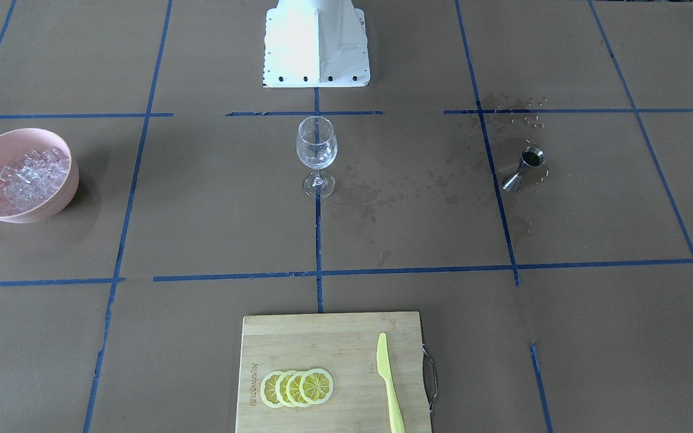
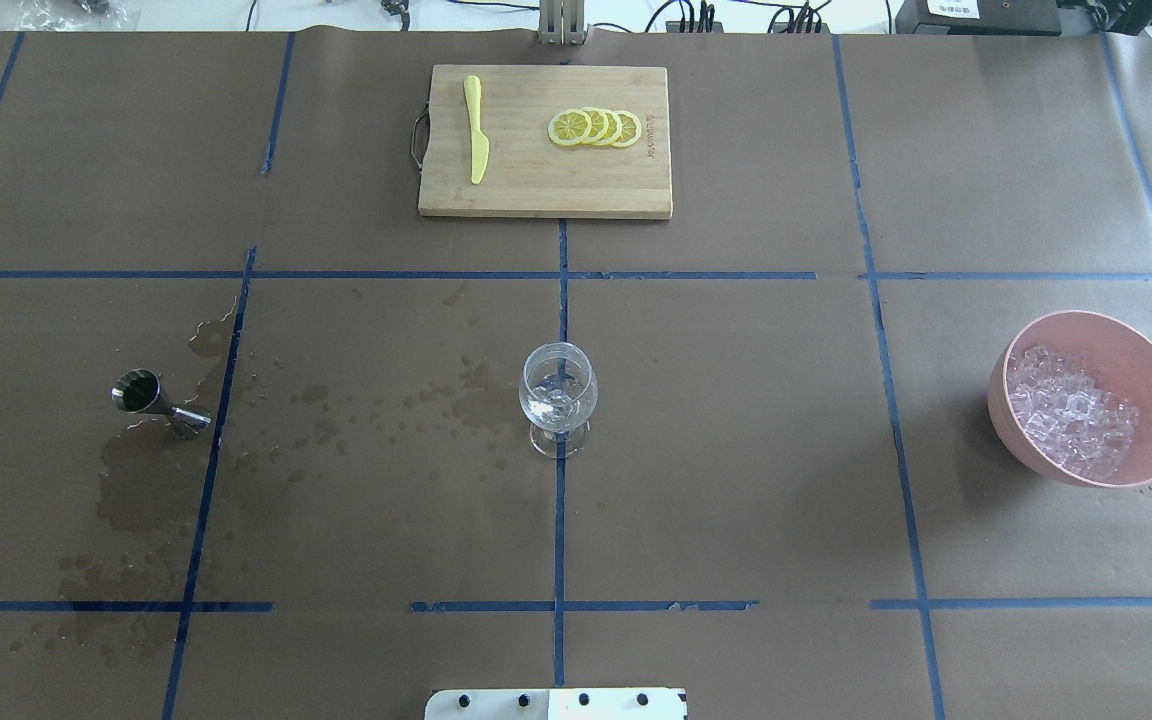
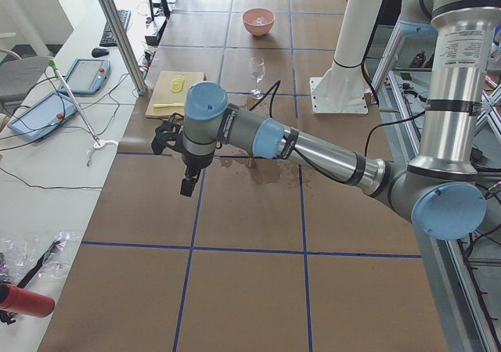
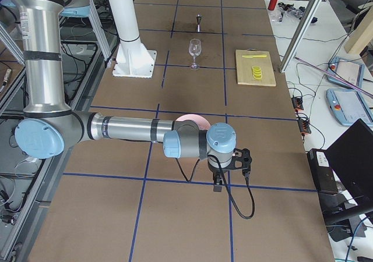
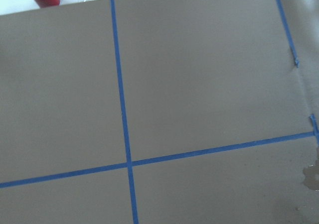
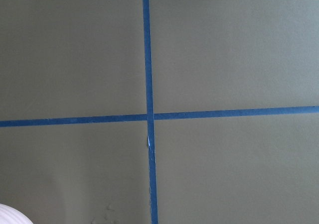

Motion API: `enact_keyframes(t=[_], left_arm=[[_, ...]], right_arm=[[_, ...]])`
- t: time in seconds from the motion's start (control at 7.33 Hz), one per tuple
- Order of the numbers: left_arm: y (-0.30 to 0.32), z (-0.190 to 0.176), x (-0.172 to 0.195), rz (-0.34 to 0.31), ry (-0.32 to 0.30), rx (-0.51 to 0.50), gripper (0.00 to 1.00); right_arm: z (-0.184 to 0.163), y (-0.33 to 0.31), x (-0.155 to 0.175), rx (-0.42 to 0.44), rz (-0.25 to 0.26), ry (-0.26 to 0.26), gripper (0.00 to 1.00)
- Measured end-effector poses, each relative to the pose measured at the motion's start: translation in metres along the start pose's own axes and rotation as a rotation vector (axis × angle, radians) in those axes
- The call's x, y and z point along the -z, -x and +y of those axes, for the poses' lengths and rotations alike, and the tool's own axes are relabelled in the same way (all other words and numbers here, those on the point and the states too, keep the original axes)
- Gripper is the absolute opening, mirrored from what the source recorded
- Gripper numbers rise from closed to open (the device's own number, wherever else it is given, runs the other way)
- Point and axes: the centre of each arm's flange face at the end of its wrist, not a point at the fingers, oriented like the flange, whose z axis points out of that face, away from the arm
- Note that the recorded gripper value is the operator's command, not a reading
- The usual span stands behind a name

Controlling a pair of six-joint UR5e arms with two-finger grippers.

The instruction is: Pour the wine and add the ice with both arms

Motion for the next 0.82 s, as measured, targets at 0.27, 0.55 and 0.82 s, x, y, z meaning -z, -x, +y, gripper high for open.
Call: enact_keyframes(t=[0.27,0.55,0.82], left_arm=[[-0.057,-0.006,0.003,0.046,-0.054,0.005,0.96],[-0.124,0.013,-0.001,0.083,-0.081,0.027,0.95],[-0.191,0.058,-0.001,0.083,-0.106,0.067,0.95]], right_arm=[[-0.007,0.008,0.002,-0.037,-0.008,-0.007,1.00],[-0.008,0.013,0.001,-0.040,-0.010,-0.007,1.00],[-0.009,0.017,0.000,-0.034,-0.011,-0.004,1.00]])
